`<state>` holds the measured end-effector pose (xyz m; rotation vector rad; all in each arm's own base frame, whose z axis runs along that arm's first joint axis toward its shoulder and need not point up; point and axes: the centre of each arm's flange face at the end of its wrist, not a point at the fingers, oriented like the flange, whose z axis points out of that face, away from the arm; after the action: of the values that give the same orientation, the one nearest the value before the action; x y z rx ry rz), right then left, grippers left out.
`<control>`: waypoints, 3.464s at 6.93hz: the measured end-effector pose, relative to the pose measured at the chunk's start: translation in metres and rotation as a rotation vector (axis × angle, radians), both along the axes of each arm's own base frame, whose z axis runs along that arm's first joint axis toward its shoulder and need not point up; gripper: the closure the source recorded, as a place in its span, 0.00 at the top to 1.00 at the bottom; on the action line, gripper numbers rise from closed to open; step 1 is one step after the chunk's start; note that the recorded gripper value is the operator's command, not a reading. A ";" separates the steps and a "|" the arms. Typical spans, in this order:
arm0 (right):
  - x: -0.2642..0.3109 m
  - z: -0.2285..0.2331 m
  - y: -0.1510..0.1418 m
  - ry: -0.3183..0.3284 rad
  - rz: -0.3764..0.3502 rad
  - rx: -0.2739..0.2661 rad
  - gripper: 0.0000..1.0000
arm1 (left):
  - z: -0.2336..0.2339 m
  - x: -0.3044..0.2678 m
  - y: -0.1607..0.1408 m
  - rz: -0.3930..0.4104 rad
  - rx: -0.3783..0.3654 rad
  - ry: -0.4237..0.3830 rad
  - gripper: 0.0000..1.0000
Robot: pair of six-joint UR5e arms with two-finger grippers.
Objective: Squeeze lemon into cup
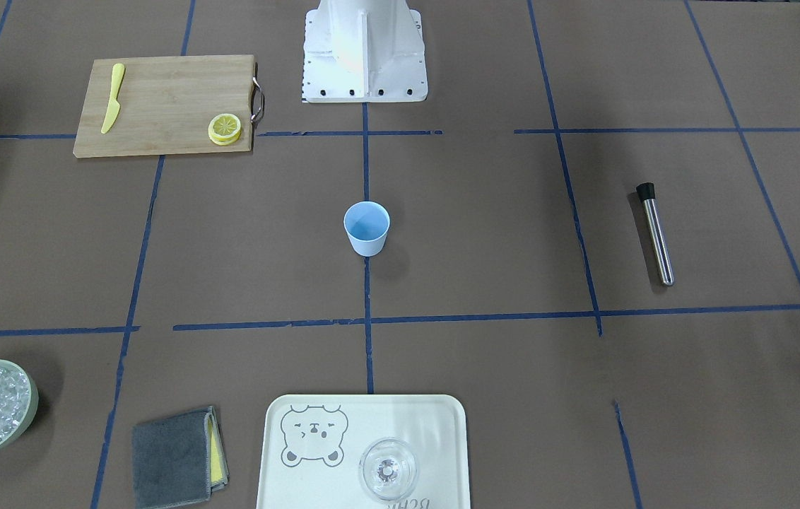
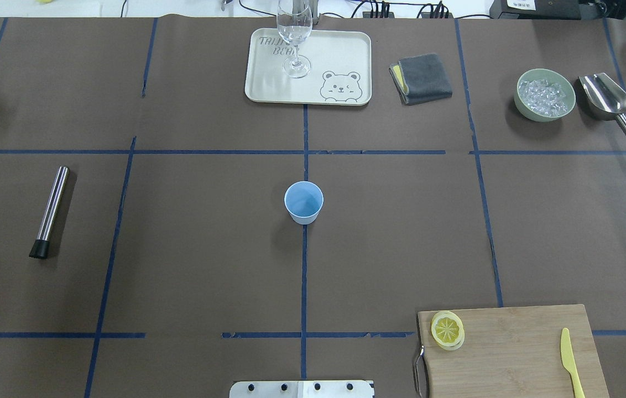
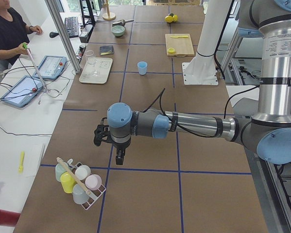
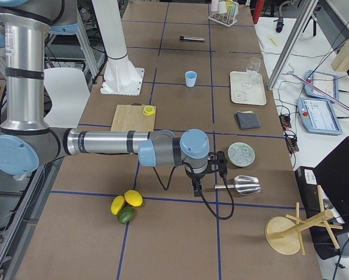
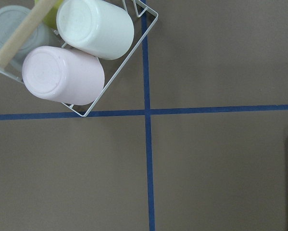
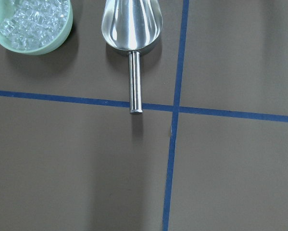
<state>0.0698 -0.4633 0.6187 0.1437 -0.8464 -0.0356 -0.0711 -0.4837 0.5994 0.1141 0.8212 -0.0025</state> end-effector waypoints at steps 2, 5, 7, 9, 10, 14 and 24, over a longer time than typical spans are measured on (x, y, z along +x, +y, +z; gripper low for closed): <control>-0.001 0.000 0.000 0.000 0.001 -0.004 1.00 | -0.001 0.000 0.000 -0.001 0.001 0.000 1.00; -0.013 -0.010 -0.010 -0.001 -0.023 0.016 1.00 | -0.004 0.000 -0.001 -0.003 0.005 0.003 1.00; -0.023 -0.032 -0.026 -0.007 -0.037 0.050 1.00 | -0.006 0.000 -0.001 -0.003 0.008 0.004 1.00; -0.038 -0.085 -0.056 -0.009 -0.062 0.146 1.00 | -0.008 0.000 -0.001 -0.001 0.013 0.005 1.00; -0.059 -0.102 -0.062 -0.017 -0.081 0.161 1.00 | -0.009 0.000 -0.001 -0.001 0.016 0.005 1.00; -0.220 -0.206 -0.044 0.011 0.042 0.006 1.00 | -0.017 0.000 0.001 -0.001 0.031 0.003 1.00; -0.490 -0.238 0.273 0.001 0.087 0.001 1.00 | -0.070 -0.005 0.008 -0.015 0.135 -0.009 1.00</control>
<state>-0.4200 -0.1899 0.3805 0.1809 -0.8381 0.0455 -0.0759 -0.4753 0.5292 0.2477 0.8115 0.0396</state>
